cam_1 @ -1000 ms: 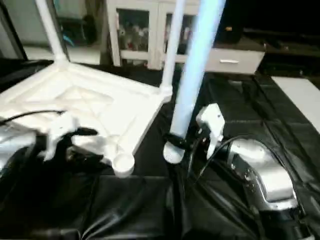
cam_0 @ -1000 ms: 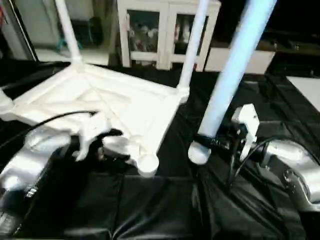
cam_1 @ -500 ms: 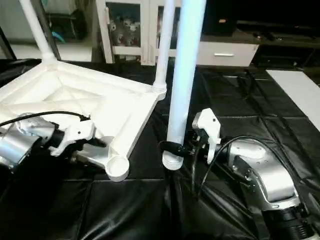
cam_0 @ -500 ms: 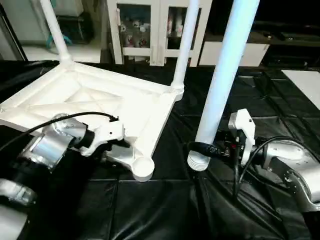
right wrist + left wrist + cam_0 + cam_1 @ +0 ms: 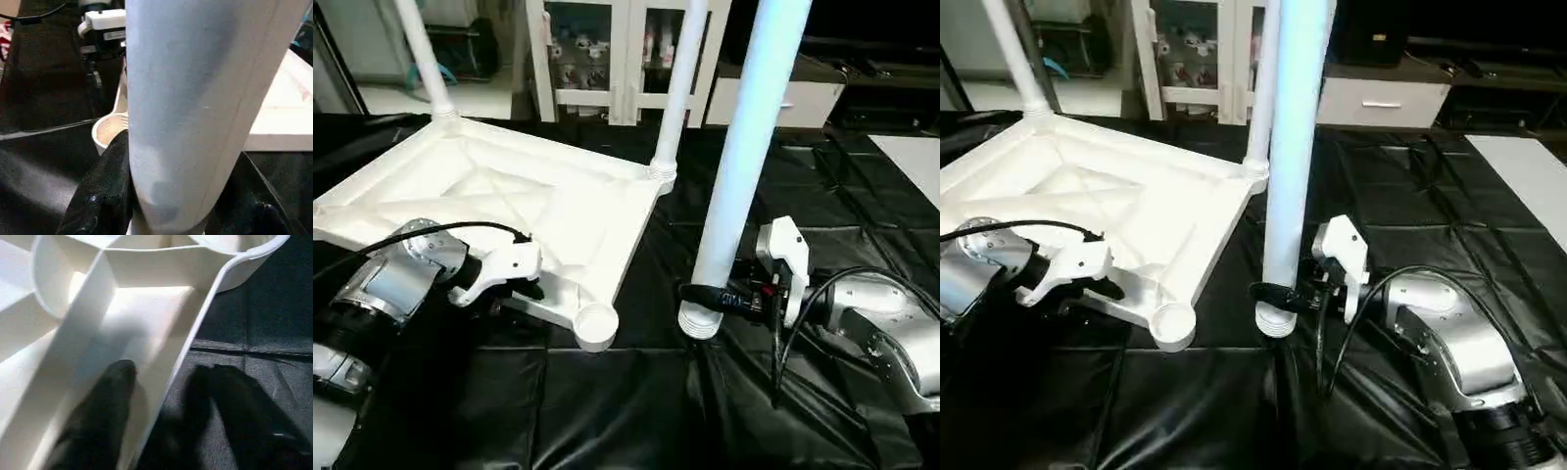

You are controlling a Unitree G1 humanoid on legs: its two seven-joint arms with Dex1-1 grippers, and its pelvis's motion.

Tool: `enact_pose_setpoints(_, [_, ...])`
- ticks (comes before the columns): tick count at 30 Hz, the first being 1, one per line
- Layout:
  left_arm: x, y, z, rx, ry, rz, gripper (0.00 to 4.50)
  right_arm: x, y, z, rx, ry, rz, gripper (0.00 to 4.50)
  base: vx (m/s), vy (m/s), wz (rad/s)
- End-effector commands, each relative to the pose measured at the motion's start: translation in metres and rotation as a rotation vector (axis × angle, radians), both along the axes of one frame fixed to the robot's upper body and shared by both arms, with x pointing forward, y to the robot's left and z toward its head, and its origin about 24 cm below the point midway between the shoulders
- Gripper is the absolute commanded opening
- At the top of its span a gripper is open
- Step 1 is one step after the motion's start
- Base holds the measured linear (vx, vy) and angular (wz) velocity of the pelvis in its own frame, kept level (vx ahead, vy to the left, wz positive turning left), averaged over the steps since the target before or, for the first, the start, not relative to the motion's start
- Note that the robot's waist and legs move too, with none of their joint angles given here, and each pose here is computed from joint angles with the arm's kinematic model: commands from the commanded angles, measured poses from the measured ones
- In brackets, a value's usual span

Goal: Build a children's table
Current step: Pick table leg

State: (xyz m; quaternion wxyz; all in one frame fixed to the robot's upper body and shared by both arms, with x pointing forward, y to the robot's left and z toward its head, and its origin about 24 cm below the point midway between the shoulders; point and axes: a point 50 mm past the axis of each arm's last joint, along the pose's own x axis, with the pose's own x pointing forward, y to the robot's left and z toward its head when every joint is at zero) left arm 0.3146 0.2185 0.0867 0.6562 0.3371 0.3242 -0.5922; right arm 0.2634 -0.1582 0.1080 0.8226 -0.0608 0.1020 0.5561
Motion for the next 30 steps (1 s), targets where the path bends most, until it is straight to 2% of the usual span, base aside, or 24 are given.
enact_pose_setpoints(1, [0.003, 0.000, 0.005, -0.001, -0.014, 0.011, 2.60, 0.002, -0.001, 0.004, -0.012, -0.030, 0.003, 1.82, 0.000, 0.000, 0.00])
enact_pose_setpoints(14, [-0.001, -0.006, -0.008, 0.023, 0.009, -0.017, 1.53, 0.002, 0.002, 0.000, -0.007, -0.035, 0.000, 1.82, 0.000, 0.000, 0.00])
enact_pose_setpoints(17, [-0.005, -0.009, -0.012, 0.014, 0.041, -0.015, 1.39, 0.003, 0.002, 0.001, 0.001, -0.037, -0.005, 1.82, 0.000, 0.000, 0.00])
enact_pose_setpoints(19, [-0.009, -0.014, -0.015, -0.031, 0.086, 0.033, 1.08, 0.003, 0.003, 0.001, 0.006, -0.040, -0.014, 1.82, 0.000, 0.000, 0.00])
enact_pose_setpoints(23, [-0.013, -0.020, -0.019, -0.095, 0.127, 0.113, 0.96, 0.006, 0.002, 0.000, 0.007, -0.045, -0.059, 1.82, 0.000, 0.000, 0.00])
enact_pose_setpoints(30, [-0.015, -0.041, -0.035, -0.215, 0.092, 0.396, 0.60, 0.026, -0.003, -0.007, 0.008, -0.025, -0.296, 1.82, 0.000, 0.000, 0.00])
